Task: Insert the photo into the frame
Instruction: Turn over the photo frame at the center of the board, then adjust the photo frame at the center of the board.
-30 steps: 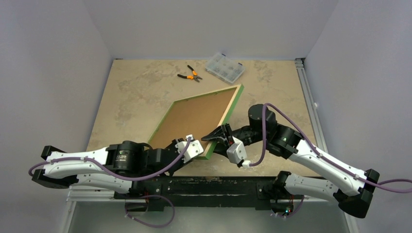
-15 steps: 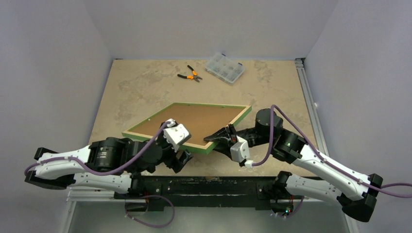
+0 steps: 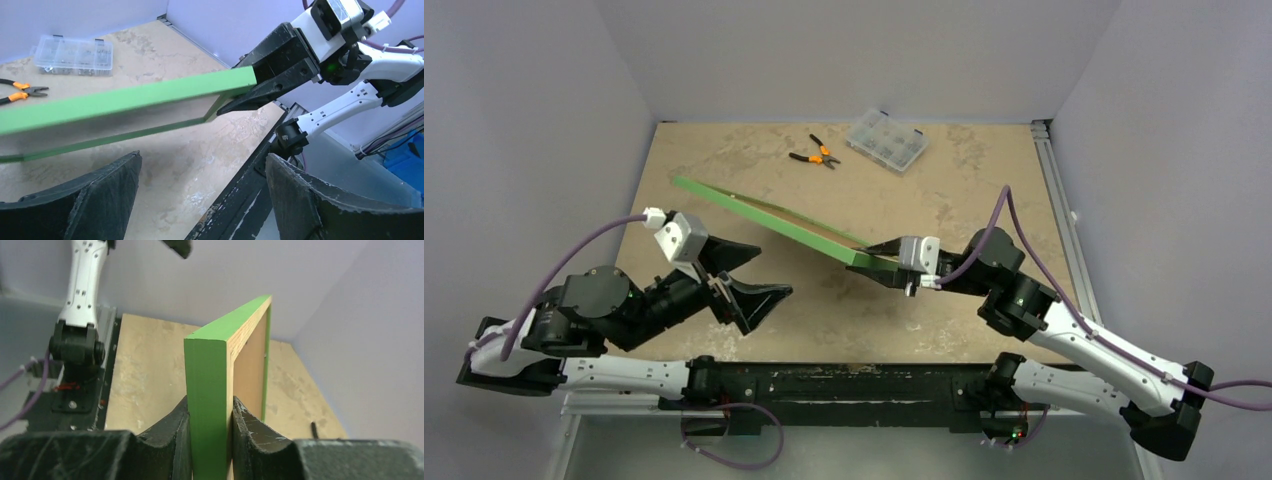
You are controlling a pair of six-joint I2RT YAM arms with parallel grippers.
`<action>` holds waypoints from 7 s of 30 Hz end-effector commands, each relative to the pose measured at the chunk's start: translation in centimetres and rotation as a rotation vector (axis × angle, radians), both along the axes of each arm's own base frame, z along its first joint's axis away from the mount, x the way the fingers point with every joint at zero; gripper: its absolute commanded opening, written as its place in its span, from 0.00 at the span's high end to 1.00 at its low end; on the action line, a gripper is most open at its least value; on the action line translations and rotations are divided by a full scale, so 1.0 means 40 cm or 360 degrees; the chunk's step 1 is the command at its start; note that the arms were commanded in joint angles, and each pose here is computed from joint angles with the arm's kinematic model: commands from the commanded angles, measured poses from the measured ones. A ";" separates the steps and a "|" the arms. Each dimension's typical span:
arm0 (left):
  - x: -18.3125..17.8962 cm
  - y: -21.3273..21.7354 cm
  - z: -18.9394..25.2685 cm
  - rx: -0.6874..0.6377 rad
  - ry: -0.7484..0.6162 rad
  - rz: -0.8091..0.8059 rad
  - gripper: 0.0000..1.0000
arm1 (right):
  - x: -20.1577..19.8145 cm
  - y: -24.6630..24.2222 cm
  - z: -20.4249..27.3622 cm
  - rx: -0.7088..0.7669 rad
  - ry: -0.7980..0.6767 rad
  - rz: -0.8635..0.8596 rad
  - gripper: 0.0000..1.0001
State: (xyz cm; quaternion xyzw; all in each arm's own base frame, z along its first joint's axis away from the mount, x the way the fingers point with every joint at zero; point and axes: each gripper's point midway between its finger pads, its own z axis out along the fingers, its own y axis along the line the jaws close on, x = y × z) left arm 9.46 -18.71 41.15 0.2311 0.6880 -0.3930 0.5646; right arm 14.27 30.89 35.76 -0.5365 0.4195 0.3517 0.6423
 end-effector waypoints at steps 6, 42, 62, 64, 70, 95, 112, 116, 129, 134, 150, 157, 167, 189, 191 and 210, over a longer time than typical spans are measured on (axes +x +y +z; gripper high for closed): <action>0.013 -0.014 -0.082 0.0036 0.0146 0.0115 0.08 | 0.011 -0.006 -0.027 0.0232 0.0934 -0.0182 1.00; 0.114 -0.079 -0.642 0.0737 0.1186 0.0779 0.01 | 0.215 -0.310 -0.777 -0.0134 0.2317 -0.1407 0.80; 0.182 0.097 -0.834 0.0596 0.1618 0.1070 0.00 | 0.204 -0.439 -0.830 -0.0170 0.2327 -0.1981 0.26; 0.188 0.115 -0.843 0.0567 0.1641 0.1103 0.00 | 0.212 -0.448 -0.816 -0.0165 0.2285 -0.2013 0.16; 0.207 0.134 -0.870 0.0440 0.1699 0.1129 0.00 | 0.260 -0.460 -0.779 -0.0154 0.2135 -0.2062 0.06; 0.270 0.051 -0.937 0.0171 0.1824 0.0920 0.65 | 0.225 -0.308 -0.835 -0.0365 0.2394 -0.1438 0.19; 0.223 0.033 -0.913 0.0380 0.1713 0.0899 0.70 | 0.085 -0.339 -0.781 -0.0267 0.2481 -0.1510 0.23; 0.235 0.046 -0.919 0.0414 0.1709 0.0926 0.63 | 0.154 -0.408 -0.734 -0.0132 0.2259 -0.1821 0.17; 0.262 0.025 -0.959 0.0490 0.1754 0.0834 0.59 | 0.093 -0.329 -0.842 -0.0247 0.2500 -0.1543 0.18; 0.266 0.007 -0.963 0.0503 0.1776 0.0770 0.56 | -0.001 -0.277 -0.823 -0.0260 0.2580 -0.1344 0.20; 0.321 -0.087 -0.957 0.0661 0.1802 0.0625 0.50 | -0.210 -0.208 -0.802 -0.0519 0.2755 -0.0743 0.22; 0.340 -0.134 -0.953 0.0696 0.1801 0.0565 0.48 | -0.265 -0.152 -0.781 -0.0625 0.2703 -0.0451 0.21; 0.361 -0.186 -0.945 0.0746 0.1759 0.0482 0.42 | -0.347 -0.031 -0.767 -0.0946 0.2476 -0.0138 0.19; 0.228 0.032 -0.768 0.0545 0.1609 0.0937 0.16 | 0.018 -0.105 -0.538 -0.0317 0.2028 -0.1043 0.09; 0.190 0.063 -0.801 0.0540 0.1682 0.1005 0.19 | 0.052 -0.133 -0.539 -0.0307 0.2015 -0.1128 0.09; 0.176 0.095 -0.962 0.0642 0.1864 0.1137 0.54 | 0.158 -0.250 -0.527 -0.0215 0.2094 -0.1359 0.08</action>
